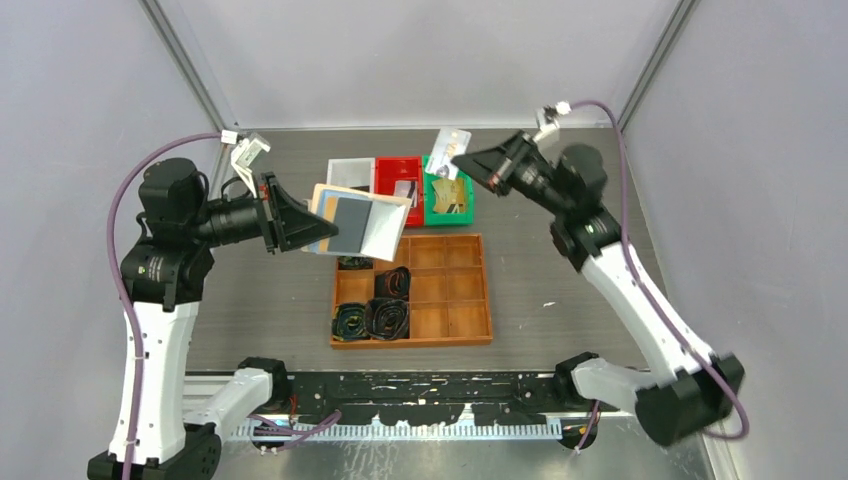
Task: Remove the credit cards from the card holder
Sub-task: Place the credit card in the storage box.
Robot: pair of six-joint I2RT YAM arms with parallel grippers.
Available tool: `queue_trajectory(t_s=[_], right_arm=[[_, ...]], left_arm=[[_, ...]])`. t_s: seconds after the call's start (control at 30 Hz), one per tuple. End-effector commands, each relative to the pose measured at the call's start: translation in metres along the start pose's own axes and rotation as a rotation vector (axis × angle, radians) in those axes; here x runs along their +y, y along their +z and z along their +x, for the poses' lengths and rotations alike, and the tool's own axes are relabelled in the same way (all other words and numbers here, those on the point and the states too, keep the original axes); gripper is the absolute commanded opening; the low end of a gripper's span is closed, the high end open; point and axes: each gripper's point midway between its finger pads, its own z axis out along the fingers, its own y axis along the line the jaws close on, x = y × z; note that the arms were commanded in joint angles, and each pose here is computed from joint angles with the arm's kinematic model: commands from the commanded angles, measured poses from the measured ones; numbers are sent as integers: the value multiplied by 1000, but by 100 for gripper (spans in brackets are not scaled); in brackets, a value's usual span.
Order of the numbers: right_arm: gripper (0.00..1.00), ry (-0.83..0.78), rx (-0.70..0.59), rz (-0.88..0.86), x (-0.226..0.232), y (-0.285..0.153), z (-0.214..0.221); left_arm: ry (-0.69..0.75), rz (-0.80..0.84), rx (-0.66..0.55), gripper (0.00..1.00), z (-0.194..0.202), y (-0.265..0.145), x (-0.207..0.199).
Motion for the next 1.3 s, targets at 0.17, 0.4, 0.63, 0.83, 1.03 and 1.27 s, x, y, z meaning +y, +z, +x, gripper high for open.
queue_trajectory(t_s=[0.17,0.4,0.63,0.83,1.03,1.27], right_arm=[[1,-101,232,317,-132,108,0],[1,-146,395,503,-227,174,29],[1,-230,472,577,-260,206,57],[1,-295,494,644,-280,210,64],[1,-346,513,695,-295,204,67],[25,-399,475,739,-293,200,57]], left_arm=[[130,46,3,0,15,-15,-25],[102,6,34,0,23,-17,-17],[99,16,19,0,19,-14,-17],[96,20,19,0,21,-13,-16],[99,26,18,0,21,-14,-17],[101,27,16,0,22,-15,-20]])
